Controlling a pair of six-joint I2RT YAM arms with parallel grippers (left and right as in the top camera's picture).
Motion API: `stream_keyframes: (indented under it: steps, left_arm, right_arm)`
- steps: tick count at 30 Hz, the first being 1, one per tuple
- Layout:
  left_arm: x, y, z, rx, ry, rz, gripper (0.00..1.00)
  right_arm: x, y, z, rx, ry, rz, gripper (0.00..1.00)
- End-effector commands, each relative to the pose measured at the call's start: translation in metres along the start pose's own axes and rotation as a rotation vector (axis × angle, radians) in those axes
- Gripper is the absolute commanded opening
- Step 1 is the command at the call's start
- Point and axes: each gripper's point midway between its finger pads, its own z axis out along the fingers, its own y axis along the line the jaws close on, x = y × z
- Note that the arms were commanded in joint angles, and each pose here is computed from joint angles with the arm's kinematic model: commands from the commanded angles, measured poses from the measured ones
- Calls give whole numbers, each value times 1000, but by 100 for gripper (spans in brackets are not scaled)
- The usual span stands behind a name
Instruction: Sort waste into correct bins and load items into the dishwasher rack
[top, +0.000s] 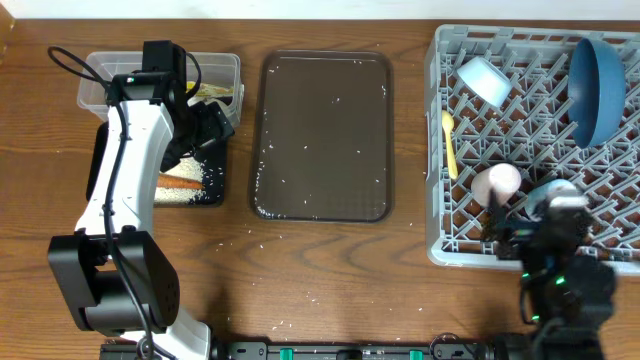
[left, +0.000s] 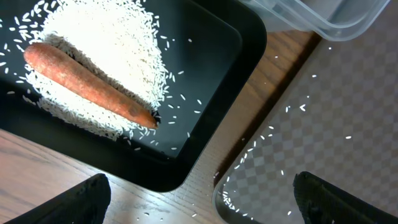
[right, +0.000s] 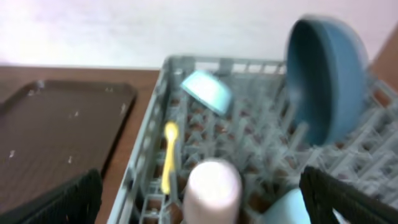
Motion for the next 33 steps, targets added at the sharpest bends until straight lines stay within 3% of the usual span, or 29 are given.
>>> stream_keyframes:
  steps: [1, 12, 33]
  left_arm:
    - [-1, 3, 0, -15, -6, 0, 97]
    - [-1, 3, 0, -15, -6, 0, 96]
    - [-1, 3, 0, -15, -6, 0, 96]
  right_arm:
    - [24, 9, 5, -55, -50, 20, 99]
    - [62, 9, 13, -60, -143, 79, 99]
    - [59, 17, 14, -92, -169, 72, 99]
